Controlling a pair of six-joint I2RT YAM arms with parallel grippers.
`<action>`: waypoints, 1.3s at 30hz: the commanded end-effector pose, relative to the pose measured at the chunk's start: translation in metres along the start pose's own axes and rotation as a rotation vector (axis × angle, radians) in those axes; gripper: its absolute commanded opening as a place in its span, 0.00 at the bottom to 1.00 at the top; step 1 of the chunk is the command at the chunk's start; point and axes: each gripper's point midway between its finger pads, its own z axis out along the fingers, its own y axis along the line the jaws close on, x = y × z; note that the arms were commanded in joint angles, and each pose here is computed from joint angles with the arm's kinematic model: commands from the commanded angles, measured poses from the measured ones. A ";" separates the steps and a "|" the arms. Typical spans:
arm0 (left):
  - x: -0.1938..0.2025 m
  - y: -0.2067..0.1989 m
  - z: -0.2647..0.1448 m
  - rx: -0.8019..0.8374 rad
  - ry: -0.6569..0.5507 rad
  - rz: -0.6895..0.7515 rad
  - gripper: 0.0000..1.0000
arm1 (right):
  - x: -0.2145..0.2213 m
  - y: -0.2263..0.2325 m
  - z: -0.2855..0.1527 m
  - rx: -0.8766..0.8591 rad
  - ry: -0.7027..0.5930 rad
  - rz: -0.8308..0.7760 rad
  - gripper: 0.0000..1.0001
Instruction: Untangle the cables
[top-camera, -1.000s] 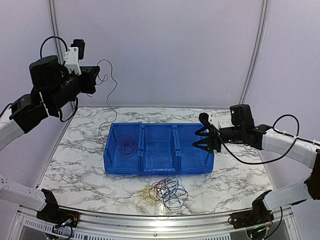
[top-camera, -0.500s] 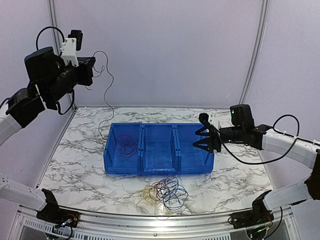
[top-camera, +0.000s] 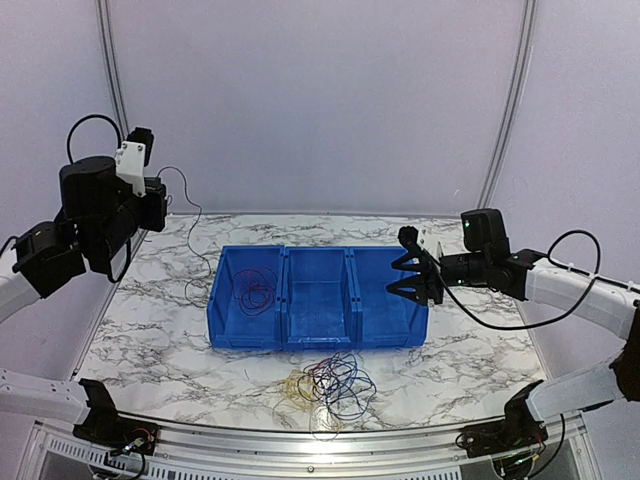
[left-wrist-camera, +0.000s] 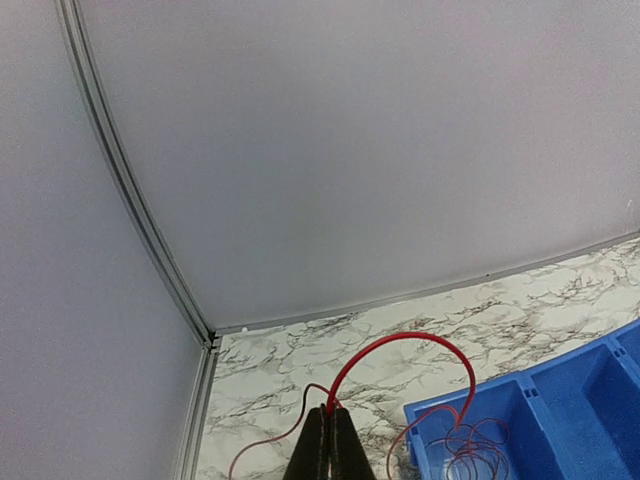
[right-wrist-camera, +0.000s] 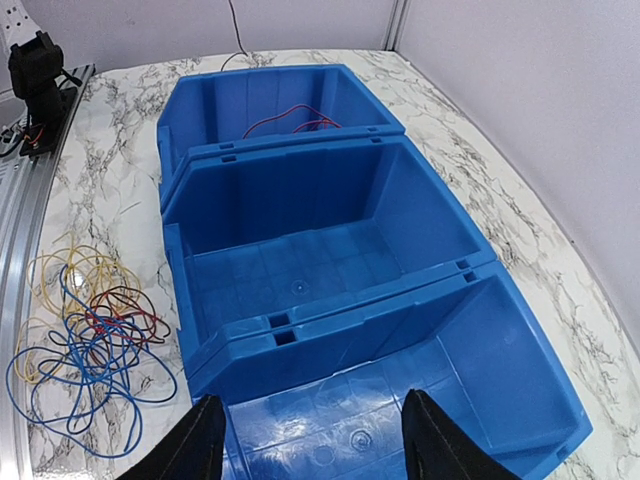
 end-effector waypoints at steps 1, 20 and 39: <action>0.012 0.030 -0.004 -0.107 0.024 -0.018 0.00 | 0.000 -0.003 0.000 0.001 0.001 -0.008 0.60; -0.115 -0.006 -0.002 0.230 -0.147 -0.249 0.00 | 0.003 -0.007 0.000 0.024 0.017 -0.021 0.60; 0.086 -0.119 0.072 0.372 0.322 -0.298 0.00 | 0.013 -0.007 0.006 0.009 0.050 -0.017 0.60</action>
